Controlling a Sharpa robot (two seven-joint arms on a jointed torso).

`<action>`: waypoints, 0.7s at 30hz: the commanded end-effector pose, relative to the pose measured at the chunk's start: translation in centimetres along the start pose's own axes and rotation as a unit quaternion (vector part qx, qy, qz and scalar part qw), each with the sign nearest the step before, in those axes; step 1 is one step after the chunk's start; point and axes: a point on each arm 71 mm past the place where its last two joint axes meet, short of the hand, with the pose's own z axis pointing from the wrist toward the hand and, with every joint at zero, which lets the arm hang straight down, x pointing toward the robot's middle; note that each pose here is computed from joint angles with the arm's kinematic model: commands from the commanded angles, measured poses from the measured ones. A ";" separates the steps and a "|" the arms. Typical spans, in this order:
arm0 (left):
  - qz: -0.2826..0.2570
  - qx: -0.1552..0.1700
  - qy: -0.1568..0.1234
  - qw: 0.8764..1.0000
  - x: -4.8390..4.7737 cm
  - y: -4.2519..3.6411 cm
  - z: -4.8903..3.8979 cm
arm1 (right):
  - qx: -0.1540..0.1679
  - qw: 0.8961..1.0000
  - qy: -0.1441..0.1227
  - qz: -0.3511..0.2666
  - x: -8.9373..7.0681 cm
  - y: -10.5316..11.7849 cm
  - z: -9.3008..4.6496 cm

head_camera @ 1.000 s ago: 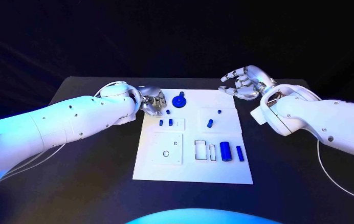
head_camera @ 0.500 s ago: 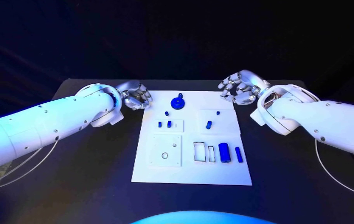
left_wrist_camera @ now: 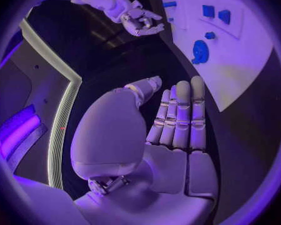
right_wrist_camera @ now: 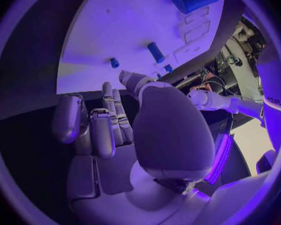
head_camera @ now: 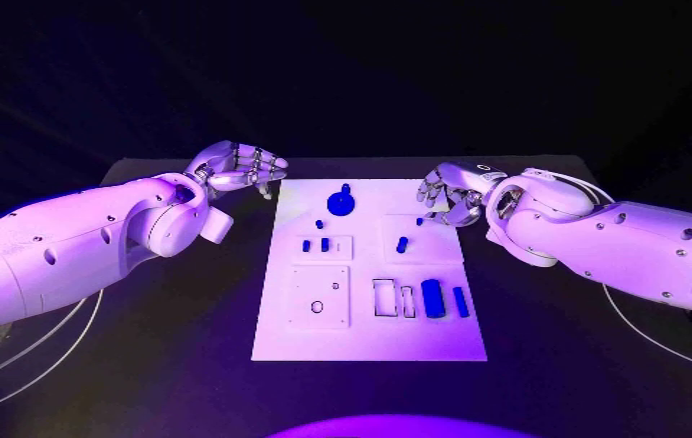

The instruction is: Assemble the parts on the task board

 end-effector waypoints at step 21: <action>-0.103 0.067 0.000 0.992 1.18 -1.65 -0.79 | -0.006 0.996 0.034 -0.087 2.4 1.5 0.9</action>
